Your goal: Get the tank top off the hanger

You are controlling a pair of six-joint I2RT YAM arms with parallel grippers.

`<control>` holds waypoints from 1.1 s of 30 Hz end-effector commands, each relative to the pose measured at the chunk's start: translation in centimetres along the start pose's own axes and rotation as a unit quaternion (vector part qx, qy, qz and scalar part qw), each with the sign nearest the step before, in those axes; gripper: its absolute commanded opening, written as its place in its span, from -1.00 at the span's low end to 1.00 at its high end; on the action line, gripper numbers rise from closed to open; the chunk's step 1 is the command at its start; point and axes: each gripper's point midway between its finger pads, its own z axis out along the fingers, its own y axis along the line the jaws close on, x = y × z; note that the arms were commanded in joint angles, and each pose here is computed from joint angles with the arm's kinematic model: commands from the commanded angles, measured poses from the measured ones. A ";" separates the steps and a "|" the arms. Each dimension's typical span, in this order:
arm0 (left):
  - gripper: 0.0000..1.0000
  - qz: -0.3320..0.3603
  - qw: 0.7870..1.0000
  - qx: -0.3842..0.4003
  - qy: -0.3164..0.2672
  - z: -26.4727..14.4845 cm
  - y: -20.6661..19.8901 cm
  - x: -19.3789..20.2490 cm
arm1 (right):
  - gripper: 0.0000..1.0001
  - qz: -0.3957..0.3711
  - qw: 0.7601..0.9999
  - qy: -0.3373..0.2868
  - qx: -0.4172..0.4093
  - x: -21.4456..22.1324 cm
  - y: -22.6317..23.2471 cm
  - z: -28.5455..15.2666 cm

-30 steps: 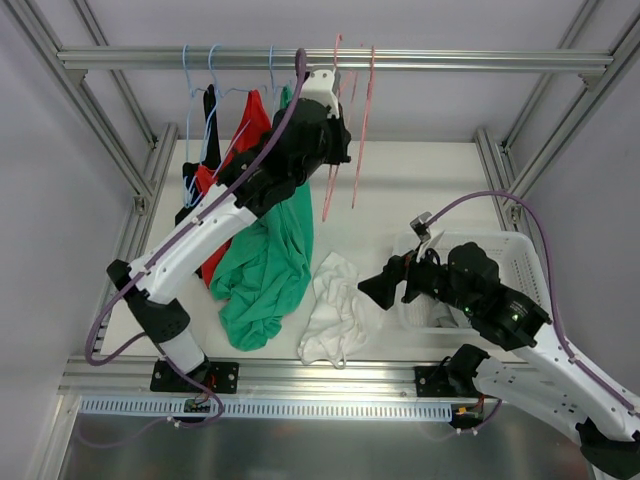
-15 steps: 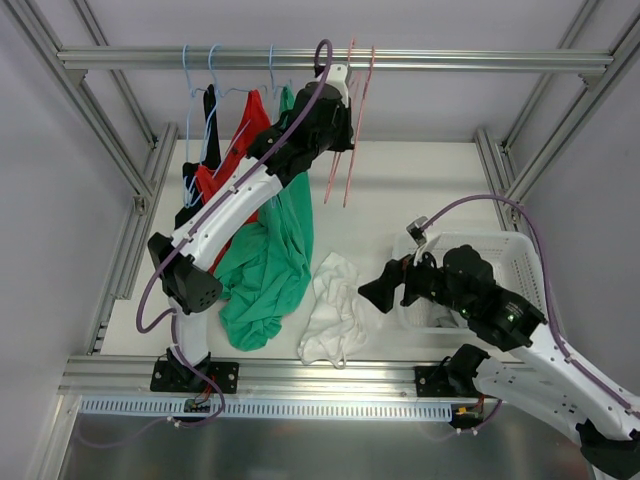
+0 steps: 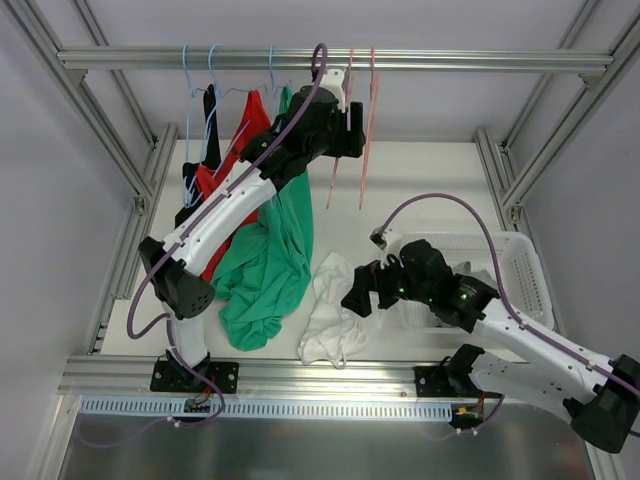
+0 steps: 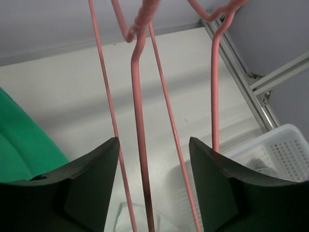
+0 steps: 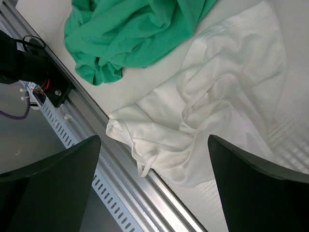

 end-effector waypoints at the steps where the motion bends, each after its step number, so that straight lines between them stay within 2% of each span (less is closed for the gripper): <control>1: 0.42 -0.009 0.999 0.034 -0.033 -4.2 -0.8 -2.7 | 0.99 -0.023 0.999 -0.004 -0.023 -0.7 1.2 1.2; 3: 0.60 -0.008 0.998 0.045 -0.042 -6.5 -0.8 -3.3 | 0.99 -0.030 0.999 0.012 -0.002 -0.1 0.4 2.2; 4: 0.97 -0.008 0.998 0.045 -0.041 -7.8 -0.5 -2.9 | 0.99 -0.034 0.999 0.021 0.020 0.3 -0.2 2.6; 9: 0.97 -0.015 0.999 0.016 -0.049 -12.1 1.9 -1.6 | 0.99 -0.067 0.993 0.071 0.061 1.6 -0.8 5.2; 10: 0.97 -0.014 0.999 0.007 -0.040 -12.4 2.6 -0.3 | 0.99 -0.079 0.991 0.083 0.066 2.3 -0.6 5.6; 13: 0.97 -0.017 0.997 0.016 -0.068 -16.8 3.3 -0.8 | 0.99 -0.107 0.976 0.132 0.134 4.4 -2.8 8.0; 16: 0.97 -0.009 0.997 0.036 -0.072 -19.0 3.3 -0.2 | 0.99 -0.125 0.968 0.155 0.154 5.9 -3.0 9.2; 21: 0.97 0.004 0.992 0.044 -0.119 -24.5 4.4 -1.0 | 0.99 -0.144 0.947 0.194 0.212 8.8 -4.5 10.8; 22: 0.97 0.004 0.990 0.045 -0.130 -25.8 4.8 -1.1 | 0.93 -0.146 0.945 0.198 0.214 9.3 -4.5 10.9; 23: 0.97 0.006 0.990 0.035 -0.136 -26.4 5.3 -1.2 | 0.85 -0.145 0.944 0.203 0.214 9.8 -4.5 11.1; 24: 0.97 0.008 0.991 0.028 -0.132 -26.7 5.8 -0.7 | 0.46 -0.148 0.944 0.207 0.211 10.3 -4.3 11.5; 26: 0.97 0.009 0.990 0.015 -0.143 -28.1 6.7 -0.5 | 0.01 -0.148 0.944 0.209 0.211 10.5 -4.2 11.6; 27: 0.97 0.009 0.990 0.012 -0.141 -28.3 7.0 -0.1 | -0.32 -0.148 0.944 0.207 0.209 10.5 -4.0 11.6; 29: 0.97 0.013 0.991 0.006 -0.136 -28.9 7.7 1.0 | -0.56 -0.146 0.947 0.195 0.207 9.8 -3.7 11.2; 30: 0.97 0.014 0.991 0.002 -0.135 -28.9 8.0 1.4 | -0.97 -0.145 0.949 0.189 0.205 9.4 -3.4 11.0; 33: 0.97 0.023 0.992 0.003 -0.121 -29.0 8.4 2.9 | -0.99 -0.146 0.957 0.147 0.201 6.7 -2.5 9.3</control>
